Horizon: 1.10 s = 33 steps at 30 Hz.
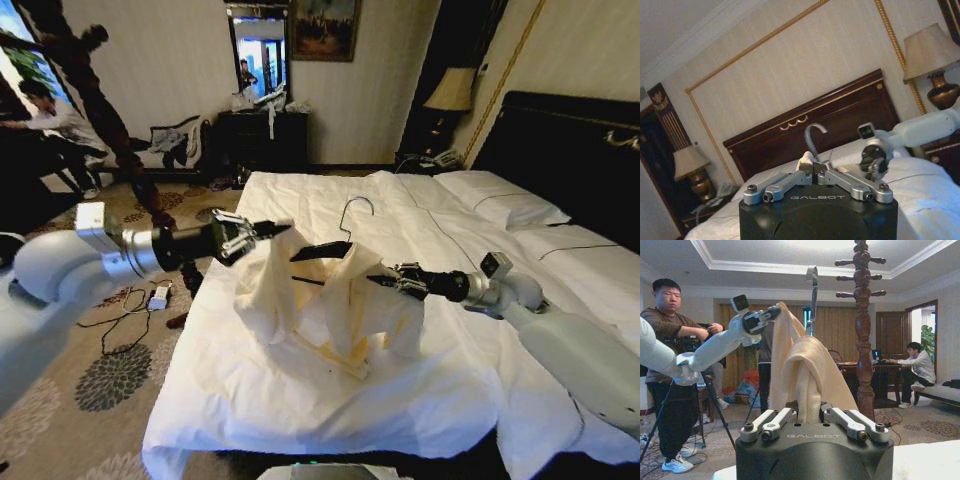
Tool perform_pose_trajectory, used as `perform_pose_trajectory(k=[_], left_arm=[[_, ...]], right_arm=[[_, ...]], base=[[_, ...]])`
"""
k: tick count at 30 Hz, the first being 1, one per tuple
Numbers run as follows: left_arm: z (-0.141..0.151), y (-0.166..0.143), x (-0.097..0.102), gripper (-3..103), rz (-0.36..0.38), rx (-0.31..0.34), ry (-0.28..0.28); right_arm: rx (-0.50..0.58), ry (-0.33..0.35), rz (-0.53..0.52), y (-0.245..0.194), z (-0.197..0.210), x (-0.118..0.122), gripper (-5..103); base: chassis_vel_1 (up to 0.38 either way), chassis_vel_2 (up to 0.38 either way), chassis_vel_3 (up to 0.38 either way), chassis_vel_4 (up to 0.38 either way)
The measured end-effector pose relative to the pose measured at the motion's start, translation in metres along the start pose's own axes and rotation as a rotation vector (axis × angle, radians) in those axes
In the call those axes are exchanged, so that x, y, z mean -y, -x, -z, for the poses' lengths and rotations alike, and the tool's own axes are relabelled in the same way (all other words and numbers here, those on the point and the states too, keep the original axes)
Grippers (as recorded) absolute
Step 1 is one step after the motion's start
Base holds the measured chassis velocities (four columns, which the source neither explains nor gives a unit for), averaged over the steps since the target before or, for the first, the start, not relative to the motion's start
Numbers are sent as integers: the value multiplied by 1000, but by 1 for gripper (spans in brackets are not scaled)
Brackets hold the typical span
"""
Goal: Pick up the clothes from the bed and hang them on the clothes hanger.
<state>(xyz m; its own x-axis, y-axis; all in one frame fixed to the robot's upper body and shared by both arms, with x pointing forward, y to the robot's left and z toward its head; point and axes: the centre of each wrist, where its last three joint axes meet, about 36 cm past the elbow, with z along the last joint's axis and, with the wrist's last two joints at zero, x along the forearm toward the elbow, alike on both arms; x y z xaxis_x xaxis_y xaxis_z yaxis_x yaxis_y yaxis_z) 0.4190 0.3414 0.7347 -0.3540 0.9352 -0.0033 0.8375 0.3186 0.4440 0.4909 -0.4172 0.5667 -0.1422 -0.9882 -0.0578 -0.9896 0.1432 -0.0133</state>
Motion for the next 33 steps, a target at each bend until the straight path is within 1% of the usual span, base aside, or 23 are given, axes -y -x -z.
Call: perform_pose_trajectory(k=[2, 4, 6, 7, 9, 12, 15, 16, 17, 19, 20, 23, 25, 27, 28, 30, 31, 33], left_arm=[[7, -7, -14, 0, 21, 0, 28], [9, -9, -17, 0, 27, 1, 35], [19, -14, -29, 0, 48, 11, 61], [19, -14, -29, 0, 48, 11, 61], [26, -15, -35, 0, 54, 25, 74], [29, -12, -35, 0, 42, 42, 68], [26, 1, -23, 0, 5, 69, 37], [26, 1, -23, 0, 5, 69, 37], [23, 10, -12, 0, -24, 76, 20], [21, 18, 1, 0, -60, 84, 6], [21, 18, 1, 0, -60, 84, 6], [21, 28, 20, 0, -114, 90, -6], [21, 30, 23, 0, -122, 91, -8], [21, 35, 35, 0, -150, 98, -20], [21, 35, 35, 0, -150, 98, -20], [23, 40, 47, 0, -175, 103, -27], [23, 40, 47, 0, -175, 103, -27], [28, 42, 58, 0, -192, 109, -24]], right_arm=[[-4, -2, 2, -2, 0, 1, 16], [-5, -2, 2, -2, 0, 2, 16], [-7, -1, 2, -3, 0, 2, 16], [-7, -1, 2, -3, 0, 2, 16], [-7, 1, 7, -2, -1, 2, 16], [-4, 1, 20, 4, -1, 1, 16], [12, 4, 36, 16, -2, -3, 16], [12, 4, 36, 16, -2, -3, 16], [20, 7, 36, 21, -2, -5, 16], [27, 11, 27, 24, -2, -7, 16], [27, 11, 27, 24, -2, -7, 16], [43, 23, 17, 25, -3, -8, 16], [47, 26, 19, 26, -3, -8, 16], [68, 41, 23, 34, -6, -11, 16], [68, 41, 23, 34, -6, -11, 16], [85, 49, 14, 42, -7, -12, 16], [85, 49, 14, 42, -7, -12, 16], [90, 48, -6, 45, -8, -8, 16]], base=[[0, 0, 0, 0], [0, 0, 0, 0], [0, 0, 0, 0], [0, 0, 0, 0], [0, 0, 0, 0], [0, 0, 0, 0], [0, 0, 0, 0], [0, 0, 0, 0], [0, 0, 0, 0], [0, 0, 0, 0], [0, 0, 0, 0], [0, 0, 0, 0], [0, 0, 0, 0], [0, 0, 0, 0], [0, 0, 0, 0], [0, 0, 0, 0], [0, 0, 0, 0], [0, 0, 0, 0]])
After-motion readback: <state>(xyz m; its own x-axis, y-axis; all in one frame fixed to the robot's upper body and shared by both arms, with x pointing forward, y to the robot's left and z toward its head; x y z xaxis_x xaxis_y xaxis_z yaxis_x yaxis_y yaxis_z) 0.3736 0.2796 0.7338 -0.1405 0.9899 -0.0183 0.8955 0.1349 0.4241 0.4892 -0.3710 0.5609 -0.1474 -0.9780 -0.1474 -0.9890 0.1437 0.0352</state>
